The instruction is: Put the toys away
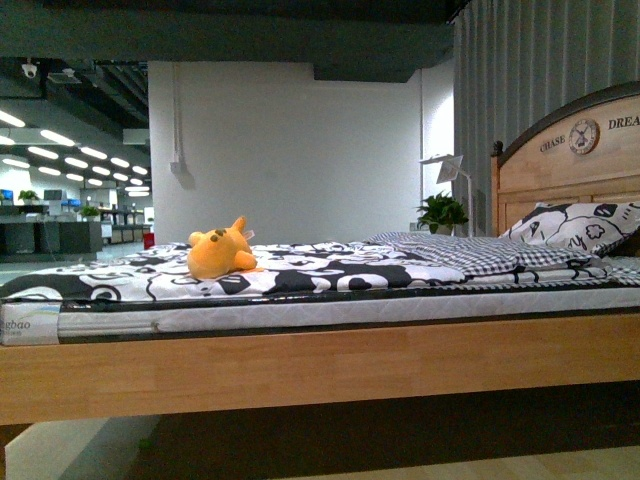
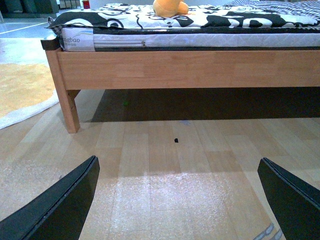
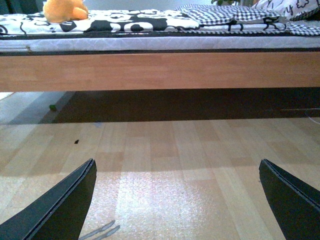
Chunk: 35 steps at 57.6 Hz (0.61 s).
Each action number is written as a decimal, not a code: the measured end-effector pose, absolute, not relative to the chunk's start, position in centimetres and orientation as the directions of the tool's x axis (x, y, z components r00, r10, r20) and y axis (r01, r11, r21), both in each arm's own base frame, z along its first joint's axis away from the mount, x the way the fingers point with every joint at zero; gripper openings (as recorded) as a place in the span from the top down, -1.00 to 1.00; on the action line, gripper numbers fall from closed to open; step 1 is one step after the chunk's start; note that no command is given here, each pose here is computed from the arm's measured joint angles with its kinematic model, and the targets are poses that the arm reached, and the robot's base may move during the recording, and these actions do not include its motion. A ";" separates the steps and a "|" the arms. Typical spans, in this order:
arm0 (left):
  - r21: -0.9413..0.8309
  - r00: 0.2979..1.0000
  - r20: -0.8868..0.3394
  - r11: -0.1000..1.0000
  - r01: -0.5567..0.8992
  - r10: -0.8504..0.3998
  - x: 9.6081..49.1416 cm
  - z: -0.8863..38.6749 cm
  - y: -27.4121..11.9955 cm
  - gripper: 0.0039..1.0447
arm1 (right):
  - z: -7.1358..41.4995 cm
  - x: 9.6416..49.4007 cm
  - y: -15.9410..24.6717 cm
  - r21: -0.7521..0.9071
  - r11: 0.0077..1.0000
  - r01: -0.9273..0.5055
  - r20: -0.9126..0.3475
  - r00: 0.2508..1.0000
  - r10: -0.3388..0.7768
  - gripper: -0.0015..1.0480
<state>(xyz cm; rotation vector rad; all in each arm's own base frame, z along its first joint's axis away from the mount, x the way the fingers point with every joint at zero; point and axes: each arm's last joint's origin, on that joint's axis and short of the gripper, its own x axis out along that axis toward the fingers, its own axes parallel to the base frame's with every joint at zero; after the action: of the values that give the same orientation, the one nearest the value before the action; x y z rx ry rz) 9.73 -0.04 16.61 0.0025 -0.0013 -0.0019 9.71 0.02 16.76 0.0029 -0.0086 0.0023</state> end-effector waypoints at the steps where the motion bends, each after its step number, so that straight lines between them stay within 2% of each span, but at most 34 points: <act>1: 0.002 1.000 0.001 1.000 0.002 -0.002 9.7 16.6 0.0 -0.89 | 16.8 9.7 0.0 0.003 1.000 -0.002 0.008 1.000 0.002 -0.87; 35: 0.002 1.000 0.002 1.000 0.002 -0.002 9.7 16.6 0.0 -0.89 | 16.8 9.7 0.0 0.003 1.000 -0.002 0.009 1.000 0.002 -0.87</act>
<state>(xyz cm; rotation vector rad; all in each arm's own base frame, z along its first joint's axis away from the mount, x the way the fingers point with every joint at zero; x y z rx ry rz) 9.73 -0.04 16.62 0.0025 -0.0017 -0.0019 9.71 0.02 16.76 0.0029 -0.0086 0.0023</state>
